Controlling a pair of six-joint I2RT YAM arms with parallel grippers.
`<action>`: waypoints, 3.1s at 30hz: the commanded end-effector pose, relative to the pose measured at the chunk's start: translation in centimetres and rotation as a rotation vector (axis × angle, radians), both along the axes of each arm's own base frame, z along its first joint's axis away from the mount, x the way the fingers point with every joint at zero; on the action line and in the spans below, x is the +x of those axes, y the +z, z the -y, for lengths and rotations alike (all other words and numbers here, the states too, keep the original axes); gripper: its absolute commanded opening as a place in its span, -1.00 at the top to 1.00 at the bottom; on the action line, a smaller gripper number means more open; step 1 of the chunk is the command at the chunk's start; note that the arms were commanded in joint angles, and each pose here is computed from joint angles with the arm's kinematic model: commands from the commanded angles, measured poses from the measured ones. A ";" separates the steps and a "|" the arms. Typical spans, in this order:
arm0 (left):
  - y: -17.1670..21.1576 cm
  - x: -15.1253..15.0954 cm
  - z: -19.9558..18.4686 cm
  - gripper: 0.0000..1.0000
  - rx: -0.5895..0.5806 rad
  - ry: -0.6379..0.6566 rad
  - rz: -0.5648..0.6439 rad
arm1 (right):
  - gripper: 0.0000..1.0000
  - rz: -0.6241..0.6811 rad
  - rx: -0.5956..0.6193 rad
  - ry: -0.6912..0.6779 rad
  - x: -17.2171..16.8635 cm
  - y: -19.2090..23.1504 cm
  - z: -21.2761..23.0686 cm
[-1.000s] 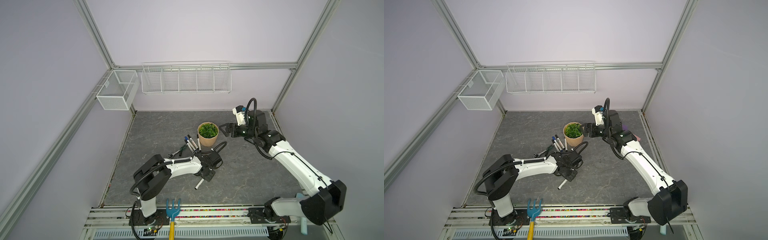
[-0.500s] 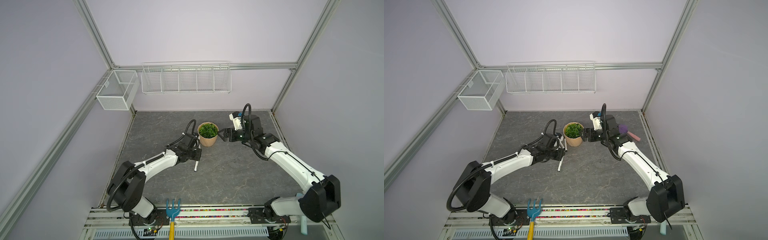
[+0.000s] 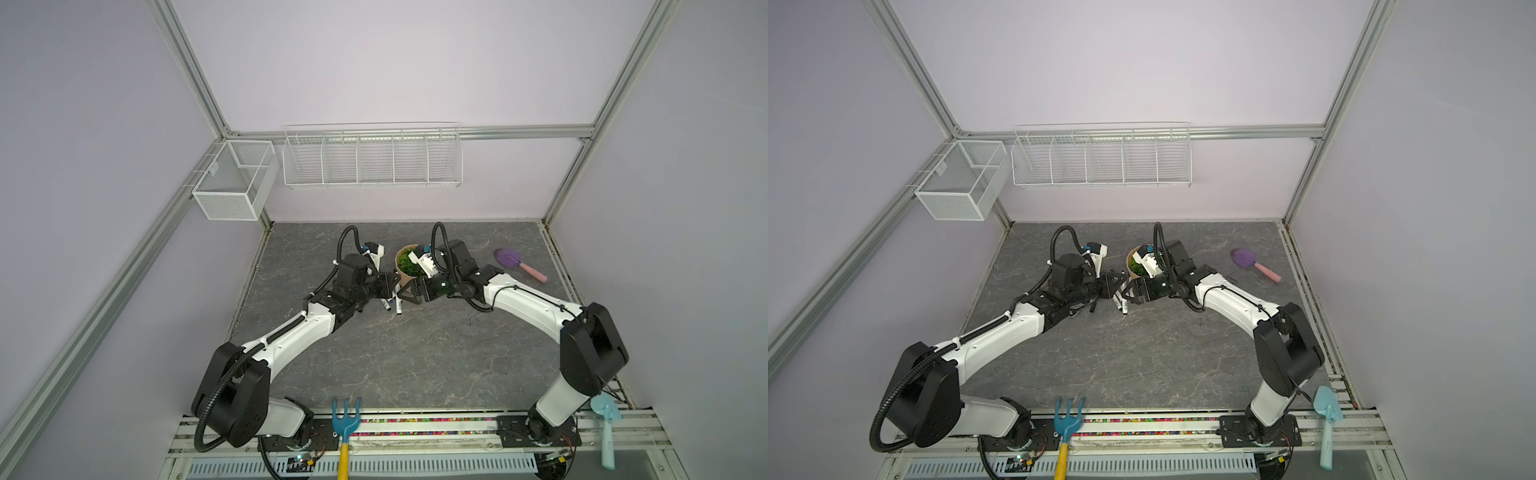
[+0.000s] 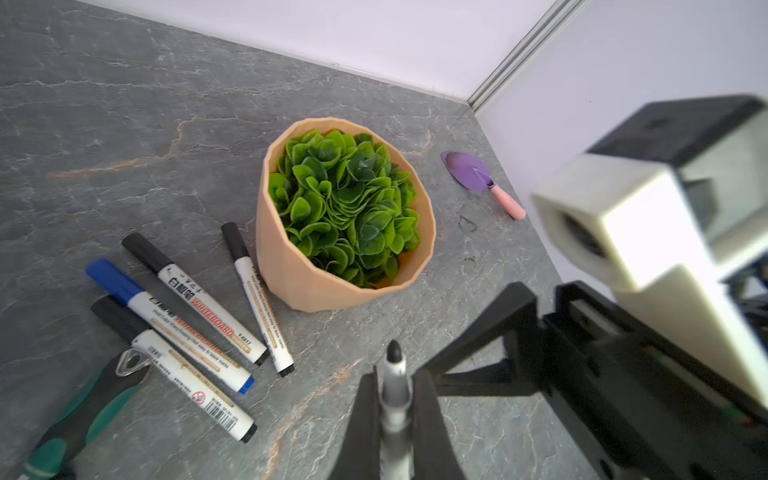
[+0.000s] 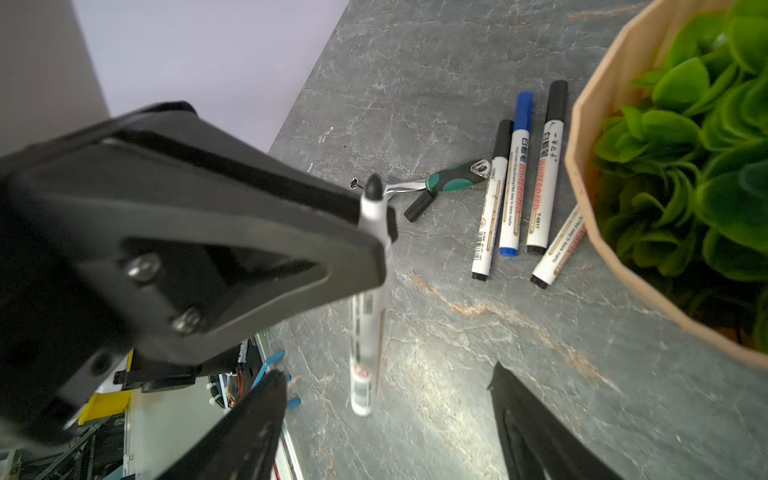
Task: Insert the pens into the pen caps
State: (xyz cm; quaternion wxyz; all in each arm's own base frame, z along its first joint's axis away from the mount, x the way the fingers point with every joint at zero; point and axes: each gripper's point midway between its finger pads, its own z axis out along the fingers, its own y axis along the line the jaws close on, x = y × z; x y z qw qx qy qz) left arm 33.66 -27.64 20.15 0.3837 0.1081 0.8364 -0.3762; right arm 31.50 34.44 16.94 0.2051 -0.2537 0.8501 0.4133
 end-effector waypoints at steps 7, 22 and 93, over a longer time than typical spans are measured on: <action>2.3 -0.5 1.4 1.00 -0.105 -0.065 0.015 | 0.26 0.013 0.088 0.017 1.0 1.4 -1.7; 2.4 -3.9 -0.9 -0.07 0.015 -0.136 0.163 | 0.86 -0.021 0.169 -0.064 2.7 2.6 -0.6; -2.0 -5.2 -23.2 1.00 0.235 1.034 0.115 | -0.29 -0.114 -0.401 0.204 -1.4 -10.7 -10.6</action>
